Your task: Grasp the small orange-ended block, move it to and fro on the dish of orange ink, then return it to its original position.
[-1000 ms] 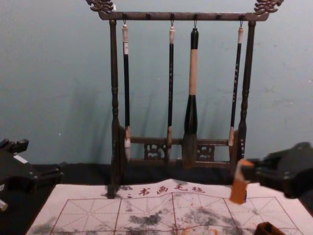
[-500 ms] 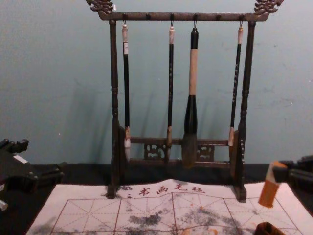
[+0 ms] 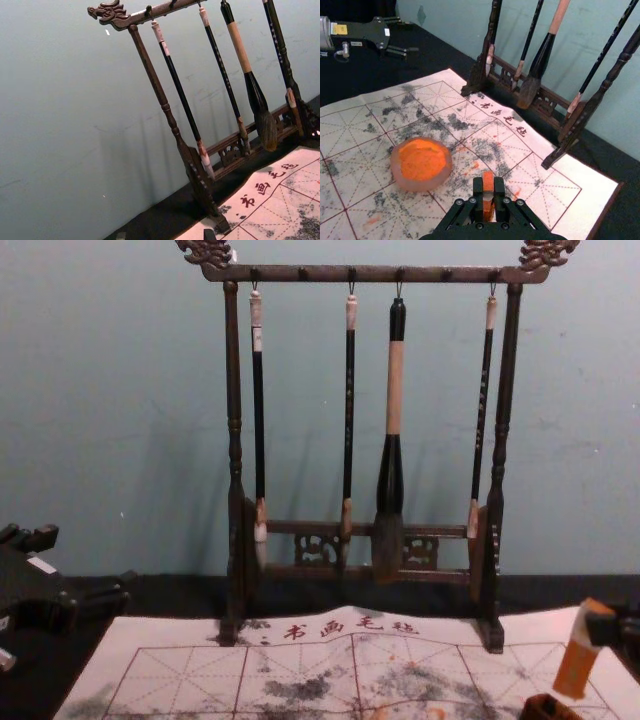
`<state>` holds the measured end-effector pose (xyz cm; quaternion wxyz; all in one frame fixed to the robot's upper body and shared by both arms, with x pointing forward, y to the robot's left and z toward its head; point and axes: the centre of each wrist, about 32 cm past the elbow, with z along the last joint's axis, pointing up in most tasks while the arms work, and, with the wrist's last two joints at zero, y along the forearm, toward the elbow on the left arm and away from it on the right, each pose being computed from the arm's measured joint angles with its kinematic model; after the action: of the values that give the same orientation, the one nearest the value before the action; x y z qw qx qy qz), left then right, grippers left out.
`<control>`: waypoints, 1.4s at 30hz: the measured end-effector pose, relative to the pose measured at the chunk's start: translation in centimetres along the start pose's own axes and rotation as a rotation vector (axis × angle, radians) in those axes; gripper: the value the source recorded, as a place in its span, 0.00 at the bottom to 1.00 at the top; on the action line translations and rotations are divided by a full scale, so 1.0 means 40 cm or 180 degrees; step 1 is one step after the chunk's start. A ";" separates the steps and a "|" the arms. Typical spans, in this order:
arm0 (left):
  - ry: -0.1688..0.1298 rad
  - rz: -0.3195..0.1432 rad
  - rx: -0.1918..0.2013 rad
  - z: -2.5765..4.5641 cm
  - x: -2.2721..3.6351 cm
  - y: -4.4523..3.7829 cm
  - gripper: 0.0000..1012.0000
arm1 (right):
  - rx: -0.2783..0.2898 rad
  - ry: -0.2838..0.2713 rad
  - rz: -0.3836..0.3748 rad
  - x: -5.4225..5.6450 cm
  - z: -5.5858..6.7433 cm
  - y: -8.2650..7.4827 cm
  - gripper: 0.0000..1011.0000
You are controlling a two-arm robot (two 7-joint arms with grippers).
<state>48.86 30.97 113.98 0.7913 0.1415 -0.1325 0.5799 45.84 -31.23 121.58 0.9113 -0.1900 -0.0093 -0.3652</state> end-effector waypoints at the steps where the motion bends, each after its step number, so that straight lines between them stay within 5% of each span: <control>1: 0.0000 0.0000 0.0000 0.000 0.000 0.000 0.99 | -0.0004 0.0002 0.0003 -0.001 -0.001 -0.001 0.09; 42: 0.0000 0.0000 0.0000 0.000 0.000 0.000 0.99 | -0.0177 0.0214 0.0109 0.021 -0.046 0.052 0.09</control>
<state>48.86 30.97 113.98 0.7913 0.1415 -0.1325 0.5799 47.63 -31.06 119.28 0.9116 -0.2031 0.0348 -0.3558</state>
